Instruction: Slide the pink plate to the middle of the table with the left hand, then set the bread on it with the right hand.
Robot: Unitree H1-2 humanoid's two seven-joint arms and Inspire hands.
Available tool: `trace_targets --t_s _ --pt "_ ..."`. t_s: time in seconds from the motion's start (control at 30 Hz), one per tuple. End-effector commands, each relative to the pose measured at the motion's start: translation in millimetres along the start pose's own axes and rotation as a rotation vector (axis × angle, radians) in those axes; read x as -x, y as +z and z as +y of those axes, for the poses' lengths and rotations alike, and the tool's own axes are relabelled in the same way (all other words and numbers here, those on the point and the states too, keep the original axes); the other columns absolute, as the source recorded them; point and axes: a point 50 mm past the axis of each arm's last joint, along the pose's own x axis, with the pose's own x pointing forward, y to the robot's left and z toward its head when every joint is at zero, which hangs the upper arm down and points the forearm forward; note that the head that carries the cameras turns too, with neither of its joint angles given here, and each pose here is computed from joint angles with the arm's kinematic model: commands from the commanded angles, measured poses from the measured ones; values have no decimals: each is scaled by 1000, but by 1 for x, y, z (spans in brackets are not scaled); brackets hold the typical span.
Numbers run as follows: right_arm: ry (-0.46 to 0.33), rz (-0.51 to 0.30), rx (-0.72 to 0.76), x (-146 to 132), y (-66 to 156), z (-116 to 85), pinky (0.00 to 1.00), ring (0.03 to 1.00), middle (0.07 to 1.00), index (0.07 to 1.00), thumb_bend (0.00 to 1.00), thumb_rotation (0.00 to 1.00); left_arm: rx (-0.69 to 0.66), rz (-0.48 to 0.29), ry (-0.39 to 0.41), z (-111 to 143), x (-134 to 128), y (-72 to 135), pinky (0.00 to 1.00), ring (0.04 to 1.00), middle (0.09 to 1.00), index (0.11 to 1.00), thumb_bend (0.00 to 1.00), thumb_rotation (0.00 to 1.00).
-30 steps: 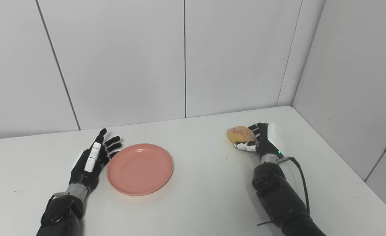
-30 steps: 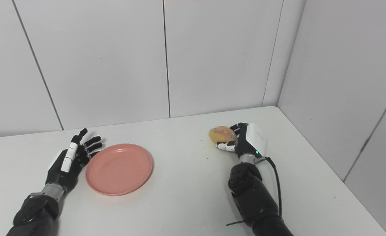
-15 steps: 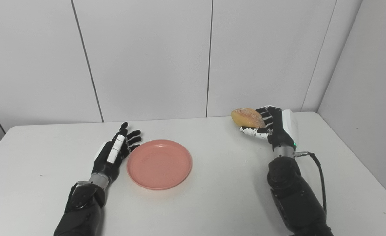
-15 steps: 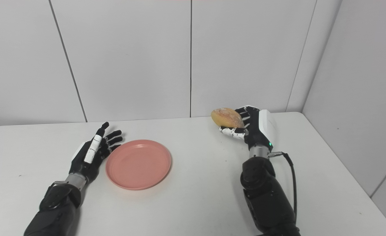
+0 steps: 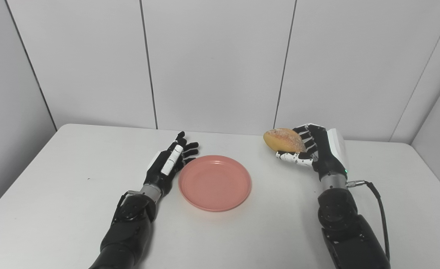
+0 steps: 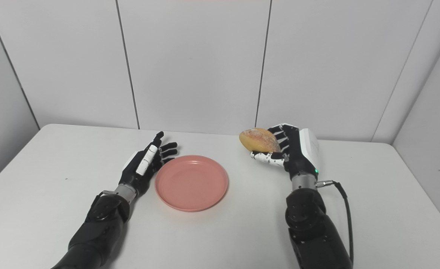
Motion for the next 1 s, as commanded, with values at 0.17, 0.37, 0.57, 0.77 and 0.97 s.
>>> trace_targets --t_s 0.17,0.37,0.57,0.77,0.97 --pt "27 -224 39 -18 41 4 288 347 467 488 532 0 45 62 -6 -21 13 -27 787 829 844 994 896 800" --pt "71 -234 45 -19 50 21 282 342 465 489 532 0 60 60 -11 -25 11 -27 799 831 847 991 906 793" --pt "115 -256 67 -19 53 38 307 369 487 470 533 0 45 60 -13 -26 11 -27 800 823 837 1000 868 808" --pt "155 -268 100 -18 49 54 299 369 489 472 532 1 54 60 -14 -26 12 -28 805 830 846 1000 873 797" --pt "203 -254 60 -18 50 65 288 350 485 475 532 0 56 64 -18 -30 12 -30 806 831 844 1000 865 804"
